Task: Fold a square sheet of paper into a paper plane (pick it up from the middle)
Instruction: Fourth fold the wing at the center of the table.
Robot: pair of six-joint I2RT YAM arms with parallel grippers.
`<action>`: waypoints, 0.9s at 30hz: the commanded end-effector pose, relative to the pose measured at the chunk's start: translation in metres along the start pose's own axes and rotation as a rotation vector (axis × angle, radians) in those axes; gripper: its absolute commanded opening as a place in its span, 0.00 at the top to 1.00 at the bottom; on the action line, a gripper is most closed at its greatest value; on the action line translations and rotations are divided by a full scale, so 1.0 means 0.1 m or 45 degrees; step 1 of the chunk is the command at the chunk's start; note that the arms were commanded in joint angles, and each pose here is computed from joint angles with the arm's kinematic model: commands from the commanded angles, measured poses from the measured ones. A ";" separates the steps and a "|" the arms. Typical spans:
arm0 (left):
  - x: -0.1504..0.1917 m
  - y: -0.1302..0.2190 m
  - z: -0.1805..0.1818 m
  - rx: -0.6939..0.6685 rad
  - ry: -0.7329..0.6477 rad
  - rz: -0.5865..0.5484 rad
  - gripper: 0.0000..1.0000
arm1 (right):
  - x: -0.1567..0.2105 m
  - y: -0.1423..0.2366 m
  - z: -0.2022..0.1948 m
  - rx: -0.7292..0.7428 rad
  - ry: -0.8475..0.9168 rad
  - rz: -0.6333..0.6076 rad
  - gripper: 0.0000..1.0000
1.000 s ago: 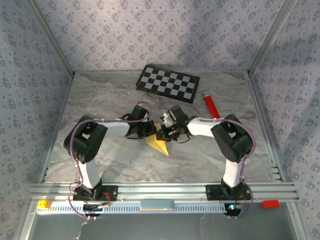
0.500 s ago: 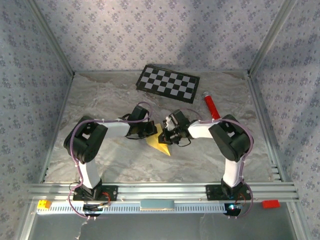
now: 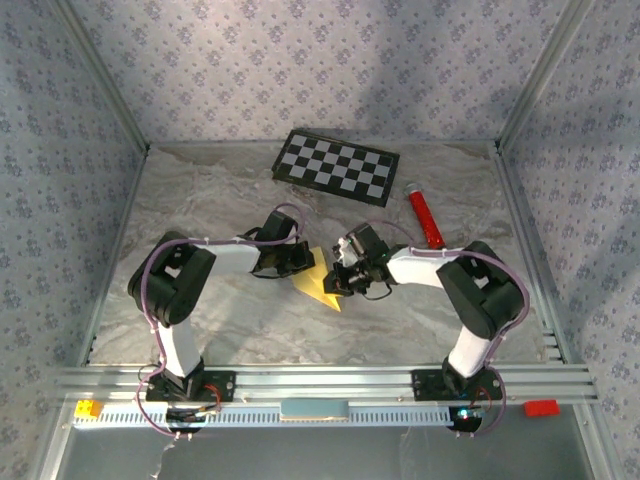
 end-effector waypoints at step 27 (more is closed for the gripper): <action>0.15 -0.12 0.36 -0.156 0.036 0.064 0.95 | 0.65 0.04 -0.49 0.069 -0.113 0.101 0.94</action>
Point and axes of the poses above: each hand's point on the last joint's axis, 136 mm out from that joint toward the fingers, its own y axis back along the fingers, its own z axis along the line the jaws close on, x = y × z, the point moved 1 cm from there along y, back along the fingers, and after that the axes turned 1 degree about y, right-handed, at the moved point
